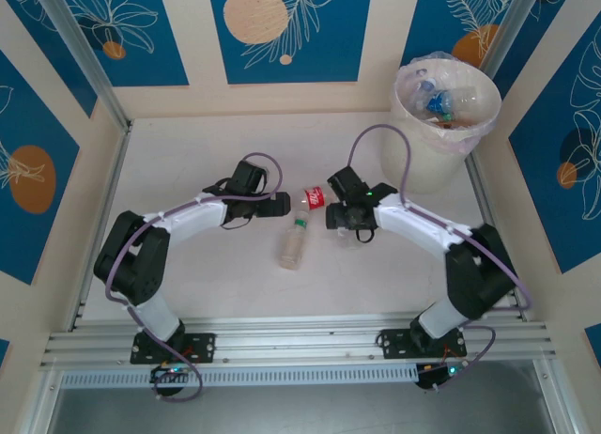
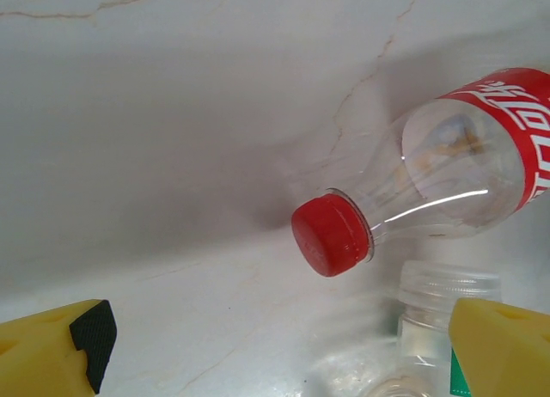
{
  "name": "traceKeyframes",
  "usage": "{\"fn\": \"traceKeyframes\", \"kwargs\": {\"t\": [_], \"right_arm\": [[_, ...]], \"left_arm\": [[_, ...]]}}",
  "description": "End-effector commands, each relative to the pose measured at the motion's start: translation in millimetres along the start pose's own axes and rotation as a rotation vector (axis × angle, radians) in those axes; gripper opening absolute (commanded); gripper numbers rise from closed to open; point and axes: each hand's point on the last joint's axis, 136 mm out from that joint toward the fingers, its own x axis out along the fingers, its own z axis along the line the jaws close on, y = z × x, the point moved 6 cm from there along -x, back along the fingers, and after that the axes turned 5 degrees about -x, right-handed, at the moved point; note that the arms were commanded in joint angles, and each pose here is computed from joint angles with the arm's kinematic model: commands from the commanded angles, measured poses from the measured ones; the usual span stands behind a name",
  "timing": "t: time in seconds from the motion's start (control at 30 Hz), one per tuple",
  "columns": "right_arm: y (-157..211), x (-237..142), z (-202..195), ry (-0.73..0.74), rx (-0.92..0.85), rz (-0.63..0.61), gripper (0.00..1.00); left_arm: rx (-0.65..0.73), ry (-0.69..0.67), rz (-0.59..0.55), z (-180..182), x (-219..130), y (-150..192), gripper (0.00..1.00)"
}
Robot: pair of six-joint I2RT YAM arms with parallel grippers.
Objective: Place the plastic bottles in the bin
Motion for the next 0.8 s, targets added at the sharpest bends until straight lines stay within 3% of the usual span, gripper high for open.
{"fn": "traceKeyframes", "kwargs": {"t": [0.0, 0.3, 0.47, 0.77], "right_arm": [[-29, -45, -3, -0.065, -0.006, -0.210, 0.66], [-103, -161, -49, -0.306, 0.165, -0.647, 0.66], [-147, -193, -99, -0.270, 0.275, -0.690, 0.66], [-218, -184, -181, -0.171, 0.496, -0.707, 0.67]], "left_arm": [[-0.028, 0.054, 0.034, -6, 9, 6, 1.00], [-0.053, 0.079, 0.028, -7, 10, 8, 1.00], [-0.049, 0.075, 0.016, -5, 7, 8, 1.00], [-0.073, 0.068, -0.014, 6, 1, 9, 1.00]]}}
